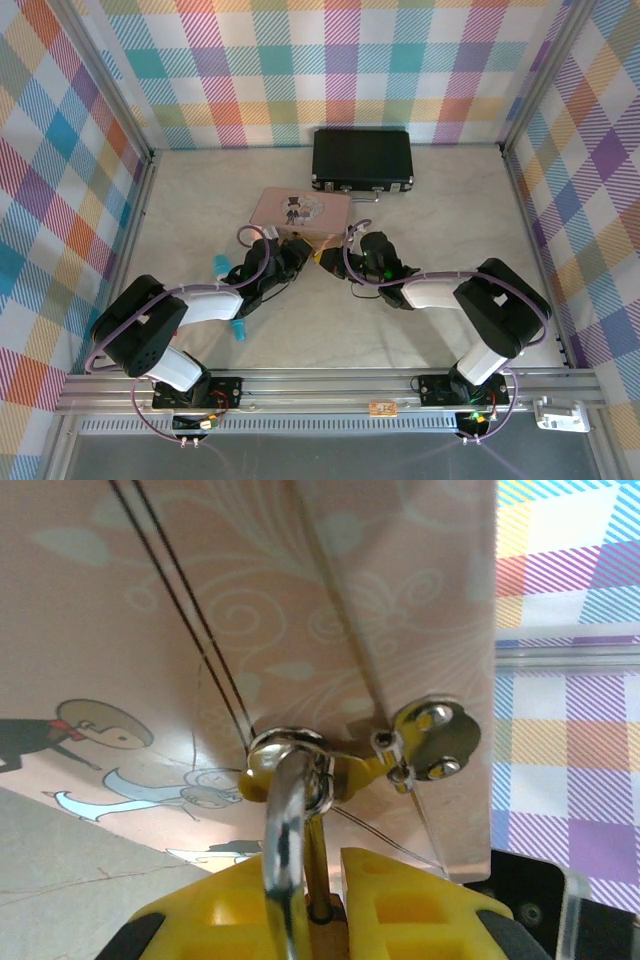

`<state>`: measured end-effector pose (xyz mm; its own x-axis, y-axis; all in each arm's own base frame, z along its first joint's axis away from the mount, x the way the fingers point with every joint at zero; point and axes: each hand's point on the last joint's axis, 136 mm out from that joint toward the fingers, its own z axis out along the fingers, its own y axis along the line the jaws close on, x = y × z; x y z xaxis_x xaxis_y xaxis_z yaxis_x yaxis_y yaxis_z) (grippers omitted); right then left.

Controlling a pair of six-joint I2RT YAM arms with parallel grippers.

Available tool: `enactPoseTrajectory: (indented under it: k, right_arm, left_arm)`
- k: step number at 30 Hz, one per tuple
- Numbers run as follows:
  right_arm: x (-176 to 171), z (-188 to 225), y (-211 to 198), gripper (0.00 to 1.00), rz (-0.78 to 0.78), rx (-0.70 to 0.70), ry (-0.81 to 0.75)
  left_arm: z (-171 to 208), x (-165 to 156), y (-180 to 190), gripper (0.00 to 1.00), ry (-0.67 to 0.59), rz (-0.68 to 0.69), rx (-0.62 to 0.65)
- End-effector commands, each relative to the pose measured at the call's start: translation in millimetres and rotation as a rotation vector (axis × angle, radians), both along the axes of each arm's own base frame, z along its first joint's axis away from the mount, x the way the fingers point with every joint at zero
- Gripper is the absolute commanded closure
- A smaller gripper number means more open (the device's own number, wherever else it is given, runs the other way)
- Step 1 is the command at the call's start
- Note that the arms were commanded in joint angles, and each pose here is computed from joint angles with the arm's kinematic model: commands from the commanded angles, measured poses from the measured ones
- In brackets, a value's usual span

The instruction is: Unlock the padlock with the key

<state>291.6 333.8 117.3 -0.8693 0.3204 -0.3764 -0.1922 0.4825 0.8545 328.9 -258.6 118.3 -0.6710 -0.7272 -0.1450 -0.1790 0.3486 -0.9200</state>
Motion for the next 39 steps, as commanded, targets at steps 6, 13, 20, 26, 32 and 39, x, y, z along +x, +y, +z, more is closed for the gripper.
enactPoseTrajectory:
  k: [6,13,20,26,32,39]
  right_arm:
    - [7.2,-5.3,0.2,1.0,-0.066,-0.02,0.066]
    - [-9.2,29.8,-2.4,1.0,-0.114,0.197,0.323]
    - [-18.8,59.8,4.3,1.0,-0.104,0.506,0.619]
    - [-4.8,80.3,13.7,1.0,-0.098,0.833,0.851]
    - [4.9,79.3,13.2,1.0,-0.13,0.876,0.865]
    - [6.8,28.4,-8.1,0.97,-0.209,0.689,0.778]
  left_arm:
    - [39.1,-21.5,-41.8,1.0,-0.129,-0.188,-0.117]
    - [60.1,-27.5,-47.6,1.0,-0.32,-0.24,-0.229]
    - [62.7,-46.1,-61.5,1.0,-0.398,-0.324,-0.216]
    - [51.4,-53.0,-71.2,1.0,-0.415,-0.363,-0.173]
    - [55.4,-48.8,-80.0,1.0,-0.446,-0.372,-0.163]
    - [48.7,-39.7,-73.4,1.0,-0.416,-0.308,-0.154]
